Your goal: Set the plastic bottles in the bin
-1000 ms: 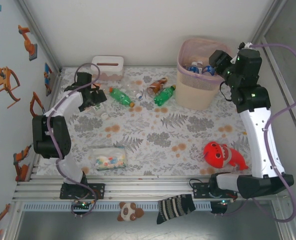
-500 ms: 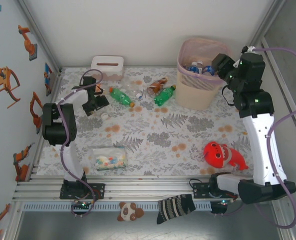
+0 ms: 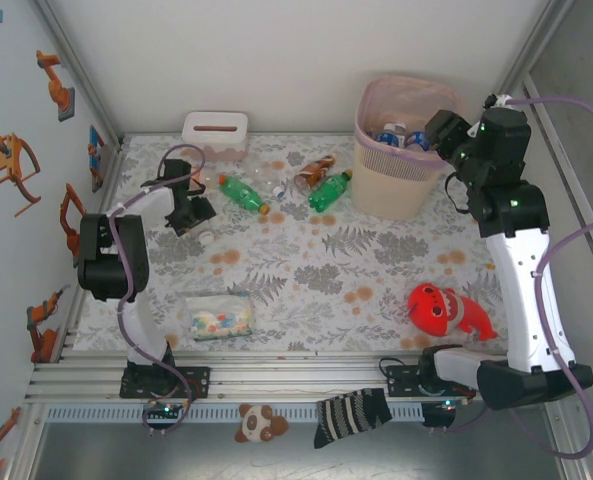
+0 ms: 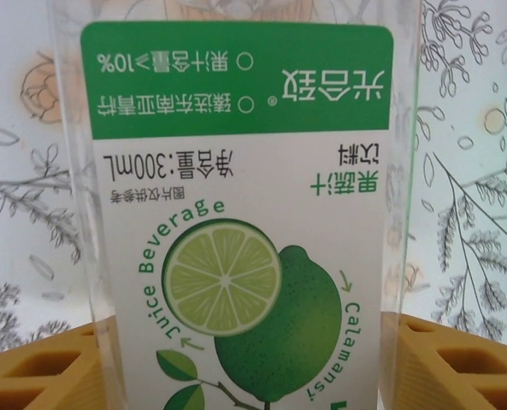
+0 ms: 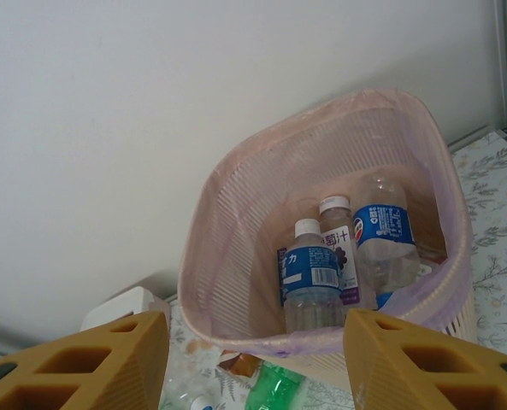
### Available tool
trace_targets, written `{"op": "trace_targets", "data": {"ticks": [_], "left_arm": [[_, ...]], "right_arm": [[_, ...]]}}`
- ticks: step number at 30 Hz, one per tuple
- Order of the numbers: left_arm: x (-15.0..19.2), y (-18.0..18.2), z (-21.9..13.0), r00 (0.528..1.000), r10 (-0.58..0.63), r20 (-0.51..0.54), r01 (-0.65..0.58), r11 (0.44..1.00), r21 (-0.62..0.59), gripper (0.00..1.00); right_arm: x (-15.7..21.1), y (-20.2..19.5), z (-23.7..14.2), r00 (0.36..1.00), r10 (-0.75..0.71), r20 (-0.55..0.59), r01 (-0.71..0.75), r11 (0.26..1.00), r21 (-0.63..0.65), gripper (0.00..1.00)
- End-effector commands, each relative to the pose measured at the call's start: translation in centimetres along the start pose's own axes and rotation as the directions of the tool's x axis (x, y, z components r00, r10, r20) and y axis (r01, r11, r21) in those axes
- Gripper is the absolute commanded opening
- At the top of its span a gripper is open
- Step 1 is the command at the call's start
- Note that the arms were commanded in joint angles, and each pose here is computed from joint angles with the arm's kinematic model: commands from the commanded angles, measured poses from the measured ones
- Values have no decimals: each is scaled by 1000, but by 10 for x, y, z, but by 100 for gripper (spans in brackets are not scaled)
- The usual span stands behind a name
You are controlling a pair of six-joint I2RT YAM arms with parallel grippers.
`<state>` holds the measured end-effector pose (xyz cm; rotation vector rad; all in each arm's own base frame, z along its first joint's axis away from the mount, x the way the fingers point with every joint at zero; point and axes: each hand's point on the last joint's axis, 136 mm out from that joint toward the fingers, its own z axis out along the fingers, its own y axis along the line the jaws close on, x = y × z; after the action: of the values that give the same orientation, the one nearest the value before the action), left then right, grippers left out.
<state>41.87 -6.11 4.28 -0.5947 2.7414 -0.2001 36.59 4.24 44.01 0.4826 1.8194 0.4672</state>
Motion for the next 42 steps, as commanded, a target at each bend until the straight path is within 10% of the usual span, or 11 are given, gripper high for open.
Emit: {"op": "trace_targets", "data": {"ticks": [1,8,27,42], "left_arm": [[-6,-17,-32,994,70,79,-76,995,63,63],[3,-63,-96,930,260,261,-322,917,234,58],[75,-139,-274,513,450,731,-855,342,390,54],[122,-158,-314,343,499,796,-939,172,297,54]], "right_arm": [[-6,3,-10,1000,-6,24,6,1000,-23,56],[-1,31,-15,996,-86,14,87,978,-189,56],[47,114,-43,966,-181,-185,36,802,-596,57],[115,195,-61,869,-408,-279,58,644,-762,67]]}}
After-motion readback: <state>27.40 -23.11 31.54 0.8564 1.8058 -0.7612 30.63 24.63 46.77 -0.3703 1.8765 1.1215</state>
